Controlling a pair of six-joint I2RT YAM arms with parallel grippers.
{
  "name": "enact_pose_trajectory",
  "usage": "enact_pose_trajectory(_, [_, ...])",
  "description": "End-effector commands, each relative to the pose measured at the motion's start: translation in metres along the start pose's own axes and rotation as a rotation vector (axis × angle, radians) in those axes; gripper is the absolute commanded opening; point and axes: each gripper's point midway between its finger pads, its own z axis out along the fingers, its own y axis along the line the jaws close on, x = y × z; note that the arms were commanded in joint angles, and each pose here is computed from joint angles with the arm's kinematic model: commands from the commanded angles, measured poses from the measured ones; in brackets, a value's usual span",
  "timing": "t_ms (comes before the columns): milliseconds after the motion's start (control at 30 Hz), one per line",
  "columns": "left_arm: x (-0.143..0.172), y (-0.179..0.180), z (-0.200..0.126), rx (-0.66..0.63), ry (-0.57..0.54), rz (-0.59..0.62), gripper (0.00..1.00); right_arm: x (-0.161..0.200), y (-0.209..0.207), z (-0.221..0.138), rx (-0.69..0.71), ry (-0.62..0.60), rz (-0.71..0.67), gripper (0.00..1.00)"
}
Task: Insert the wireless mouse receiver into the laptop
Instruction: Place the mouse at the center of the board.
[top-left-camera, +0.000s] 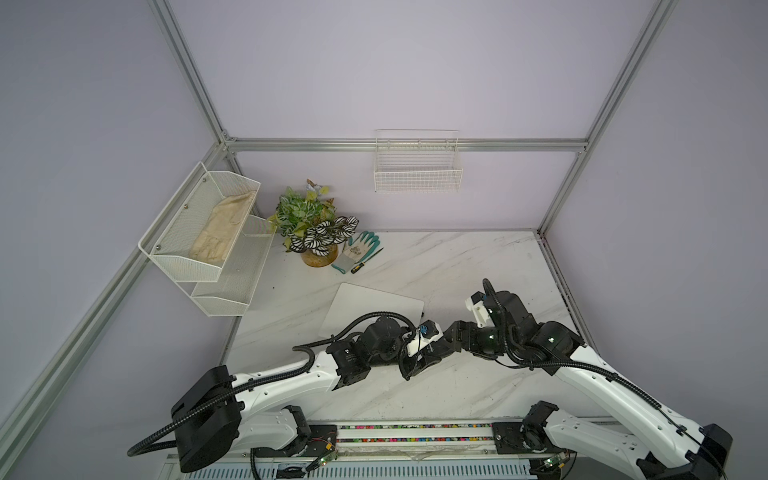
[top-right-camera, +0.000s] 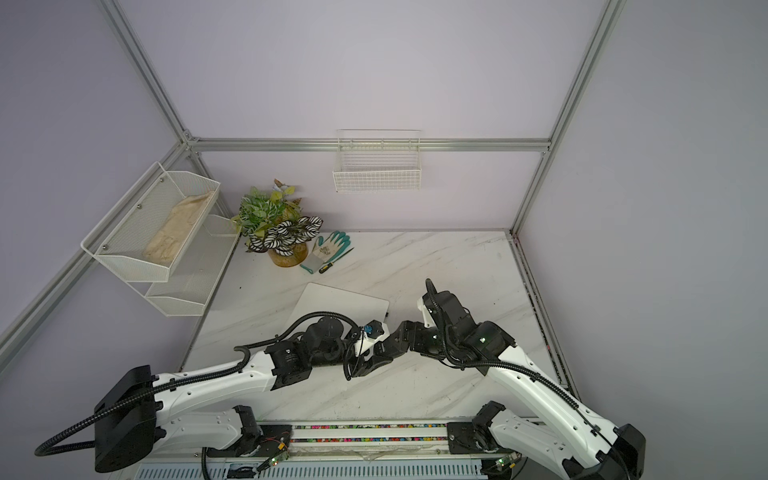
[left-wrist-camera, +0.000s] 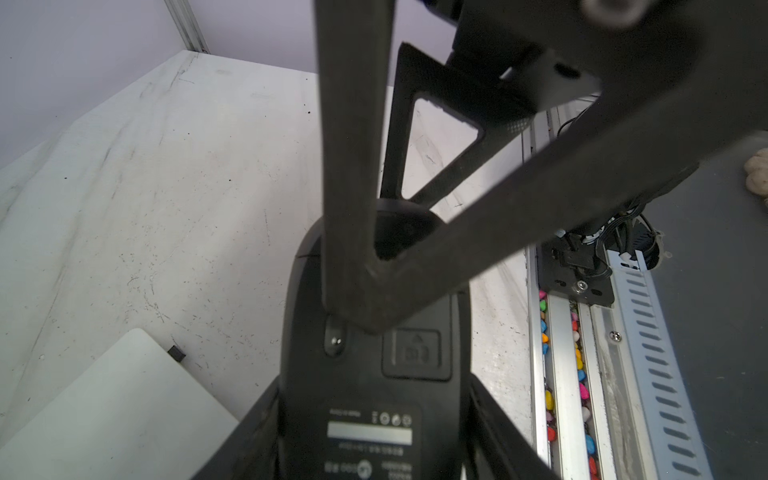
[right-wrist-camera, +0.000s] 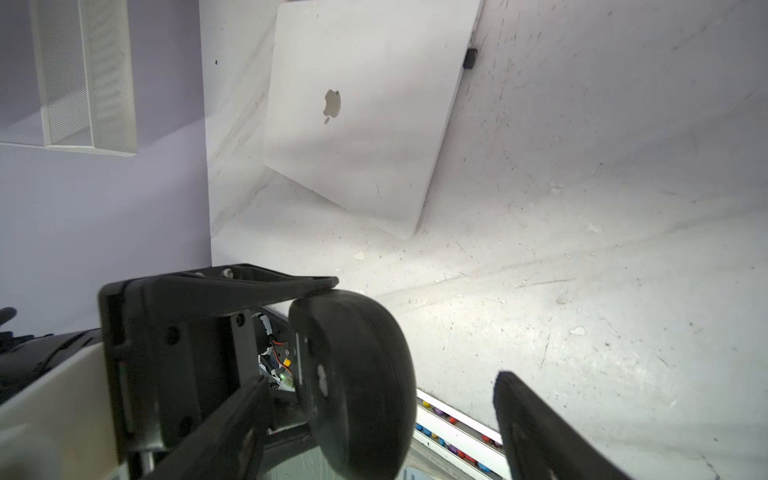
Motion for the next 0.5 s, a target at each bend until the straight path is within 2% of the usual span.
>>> enact_pose_trajectory(0, [-0.034, 0.001, -0.004, 0.005, -0.107, 0.009, 0.33, -0.005, 0.014, 0.007, -0.086, -0.012, 0.035, 0.82])
enact_pose_trajectory(467, [-0.032, 0.002, 0.000, 0.008, -0.101, 0.011, 0.34, -0.013, 0.023, 0.019, -0.147, -0.032, 0.080, 0.48])
